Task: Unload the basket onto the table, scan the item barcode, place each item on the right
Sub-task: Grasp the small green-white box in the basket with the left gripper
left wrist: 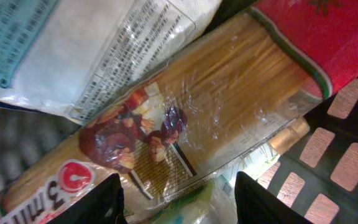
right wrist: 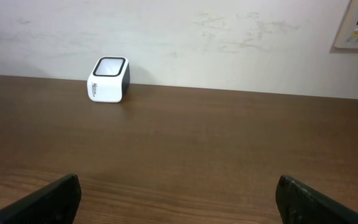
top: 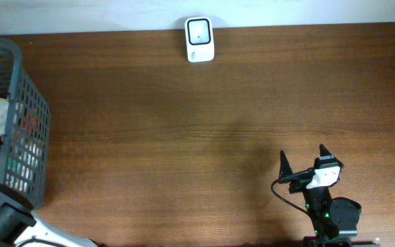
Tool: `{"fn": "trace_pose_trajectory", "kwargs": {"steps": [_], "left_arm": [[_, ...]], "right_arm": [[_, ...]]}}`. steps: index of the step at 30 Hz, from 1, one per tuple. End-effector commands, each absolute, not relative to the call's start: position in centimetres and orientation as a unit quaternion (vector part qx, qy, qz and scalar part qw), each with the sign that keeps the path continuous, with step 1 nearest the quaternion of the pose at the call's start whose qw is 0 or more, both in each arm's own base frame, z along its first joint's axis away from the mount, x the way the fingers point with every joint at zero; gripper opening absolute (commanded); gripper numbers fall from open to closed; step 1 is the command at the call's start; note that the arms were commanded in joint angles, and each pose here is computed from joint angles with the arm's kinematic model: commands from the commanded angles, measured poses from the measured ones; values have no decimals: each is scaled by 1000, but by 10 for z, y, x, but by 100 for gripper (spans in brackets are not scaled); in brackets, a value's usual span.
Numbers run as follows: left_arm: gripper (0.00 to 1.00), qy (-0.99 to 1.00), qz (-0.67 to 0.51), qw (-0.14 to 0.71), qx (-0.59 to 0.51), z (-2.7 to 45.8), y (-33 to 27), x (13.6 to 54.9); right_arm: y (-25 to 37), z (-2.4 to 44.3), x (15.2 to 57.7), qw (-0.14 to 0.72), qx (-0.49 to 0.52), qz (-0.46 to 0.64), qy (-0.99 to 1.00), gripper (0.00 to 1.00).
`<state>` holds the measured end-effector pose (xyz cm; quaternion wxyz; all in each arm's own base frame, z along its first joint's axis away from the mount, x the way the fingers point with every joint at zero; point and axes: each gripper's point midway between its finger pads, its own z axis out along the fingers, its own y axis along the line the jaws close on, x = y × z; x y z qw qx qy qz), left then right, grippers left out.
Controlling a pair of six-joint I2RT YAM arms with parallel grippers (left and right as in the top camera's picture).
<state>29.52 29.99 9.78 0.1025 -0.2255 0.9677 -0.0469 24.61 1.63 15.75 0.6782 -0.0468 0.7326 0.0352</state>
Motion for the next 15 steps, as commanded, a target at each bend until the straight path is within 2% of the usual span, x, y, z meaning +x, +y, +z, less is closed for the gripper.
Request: {"fn": "trace_pose_trajectory", "kwargs": {"steps": [1,6,7,8,9,13,15], "left_arm": [[57,970,-58,93,-218,89,294,291],[47,969,-68,81,-222,87,288,286],[40,969,-70,79,-222,87,287,285],[6,968,-71,76,-229,87,286,284],[0,965,-72,76,-242,87,286,284],[0,947,-67,85,-301,106,293,290],[0,930,-46,129,-340,149,306,306]], "right_arm": [[17,155,246,676,-45,42,734,99],[17,155,246,676,-45,42,734,99],[17,155,246,676,-45,42,734,99],[17,155,246,676,-45,42,734,99],[17,155,246,676,-45,42,734,99],[17,155,246,676,-45,42,734,99],[17,155,246,676,-45,42,734,99]]}}
